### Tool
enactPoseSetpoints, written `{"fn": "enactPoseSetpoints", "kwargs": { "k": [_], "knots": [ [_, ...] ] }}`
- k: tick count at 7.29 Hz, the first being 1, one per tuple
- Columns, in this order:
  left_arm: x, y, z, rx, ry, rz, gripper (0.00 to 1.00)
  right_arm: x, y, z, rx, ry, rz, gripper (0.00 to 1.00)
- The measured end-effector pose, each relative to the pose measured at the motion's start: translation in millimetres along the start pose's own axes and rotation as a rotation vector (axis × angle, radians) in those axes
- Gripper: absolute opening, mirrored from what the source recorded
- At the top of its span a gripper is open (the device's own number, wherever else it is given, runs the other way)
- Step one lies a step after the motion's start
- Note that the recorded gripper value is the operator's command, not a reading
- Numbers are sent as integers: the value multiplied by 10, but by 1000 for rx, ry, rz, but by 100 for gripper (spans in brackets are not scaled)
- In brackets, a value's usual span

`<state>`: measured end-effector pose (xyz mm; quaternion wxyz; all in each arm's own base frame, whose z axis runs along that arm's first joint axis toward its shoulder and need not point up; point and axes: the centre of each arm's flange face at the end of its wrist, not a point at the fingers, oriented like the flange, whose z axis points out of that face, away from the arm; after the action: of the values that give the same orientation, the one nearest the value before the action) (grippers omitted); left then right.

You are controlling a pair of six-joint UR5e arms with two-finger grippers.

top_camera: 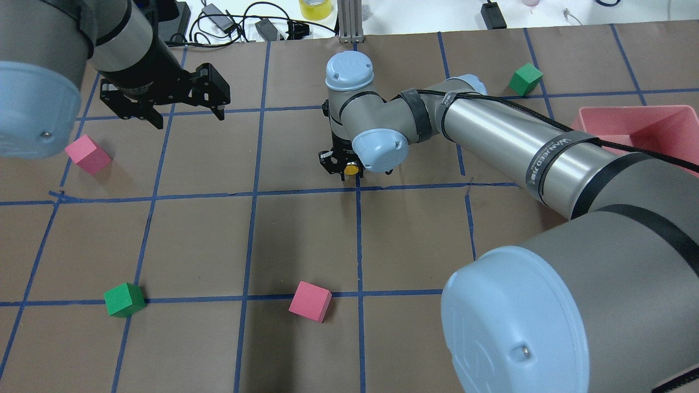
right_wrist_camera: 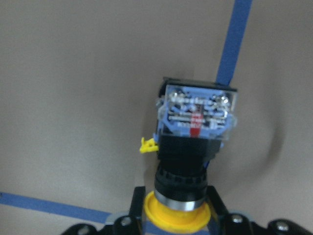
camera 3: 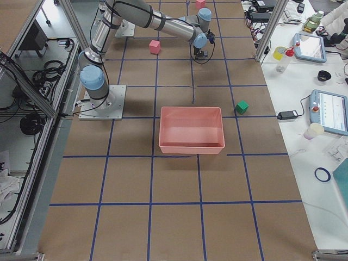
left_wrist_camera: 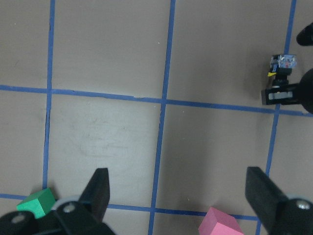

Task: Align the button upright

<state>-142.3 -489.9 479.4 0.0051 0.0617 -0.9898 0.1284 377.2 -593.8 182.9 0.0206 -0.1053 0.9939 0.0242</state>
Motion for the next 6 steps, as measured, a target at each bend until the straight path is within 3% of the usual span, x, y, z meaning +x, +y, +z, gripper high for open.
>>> {"fn": "enactPoseSetpoints", "kwargs": {
  "k": [3,6],
  "knots": [
    [32,233,343,145,-36,17,100,5,34,-114,11,-1,-78,100],
    [339,676,706,225,-95,89,100,177,338,-712,9,29,-92,100]
  ]
}}
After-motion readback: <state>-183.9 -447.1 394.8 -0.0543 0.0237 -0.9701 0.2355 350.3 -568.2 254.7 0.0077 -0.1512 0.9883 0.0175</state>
